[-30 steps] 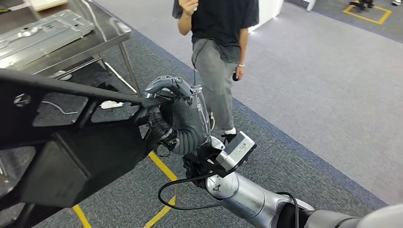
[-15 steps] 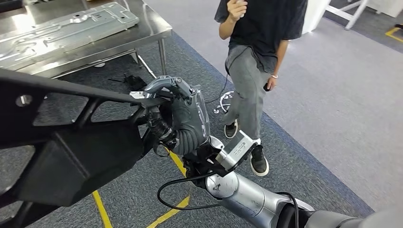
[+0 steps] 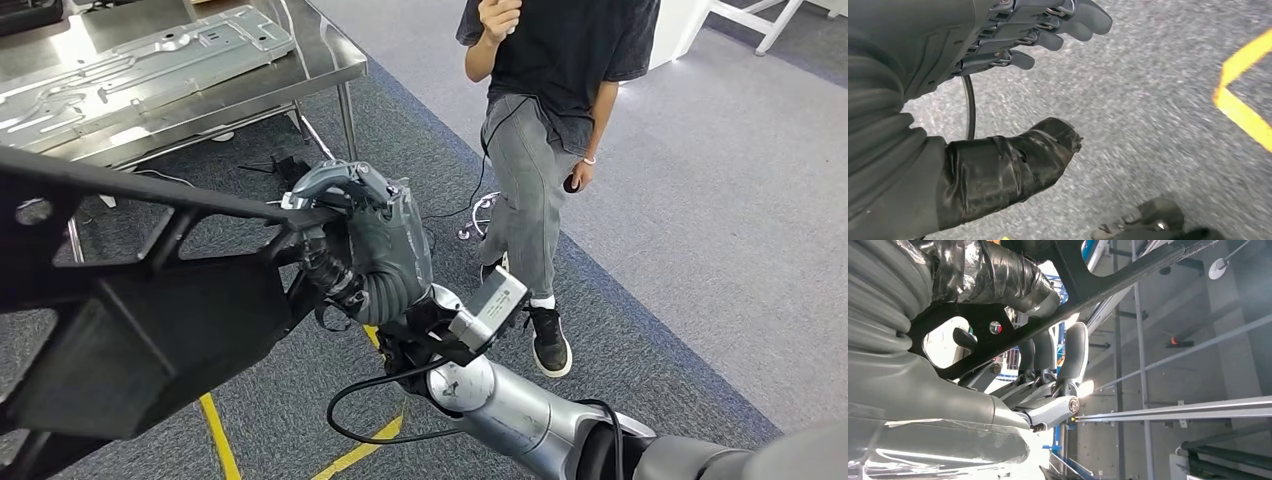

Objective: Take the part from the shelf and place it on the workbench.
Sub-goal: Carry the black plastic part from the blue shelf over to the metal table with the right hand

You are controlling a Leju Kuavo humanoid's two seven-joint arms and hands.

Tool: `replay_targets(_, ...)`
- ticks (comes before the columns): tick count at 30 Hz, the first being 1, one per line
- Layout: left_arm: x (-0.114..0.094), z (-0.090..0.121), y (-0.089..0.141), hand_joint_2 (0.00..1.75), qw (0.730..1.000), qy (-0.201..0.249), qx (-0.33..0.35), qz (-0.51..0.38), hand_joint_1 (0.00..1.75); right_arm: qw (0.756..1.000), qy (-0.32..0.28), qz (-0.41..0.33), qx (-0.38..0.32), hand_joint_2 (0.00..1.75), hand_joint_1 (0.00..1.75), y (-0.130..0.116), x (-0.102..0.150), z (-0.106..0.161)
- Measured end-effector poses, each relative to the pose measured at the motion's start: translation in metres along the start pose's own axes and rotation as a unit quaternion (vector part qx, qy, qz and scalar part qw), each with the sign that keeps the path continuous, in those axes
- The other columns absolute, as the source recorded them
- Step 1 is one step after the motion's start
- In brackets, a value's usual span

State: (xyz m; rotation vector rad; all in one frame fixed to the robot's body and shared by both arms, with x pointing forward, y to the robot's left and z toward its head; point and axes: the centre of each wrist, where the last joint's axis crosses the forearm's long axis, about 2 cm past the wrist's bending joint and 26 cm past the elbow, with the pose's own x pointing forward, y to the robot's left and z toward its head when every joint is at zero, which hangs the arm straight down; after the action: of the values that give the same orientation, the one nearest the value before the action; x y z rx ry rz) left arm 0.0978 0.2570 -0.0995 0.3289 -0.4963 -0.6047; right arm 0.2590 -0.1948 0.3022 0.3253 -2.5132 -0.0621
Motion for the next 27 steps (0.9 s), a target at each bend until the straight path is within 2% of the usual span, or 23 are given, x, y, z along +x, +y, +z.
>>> replay_targets(27, -0.0018, -0.0008, 0.0026, 1.75, 1.000, 0.002, 0.000, 0.000, 0.00, 0.999, 0.015, -0.035, 0.005, 1.75, 1.75, 0.0013, -0.0038, -0.0004)
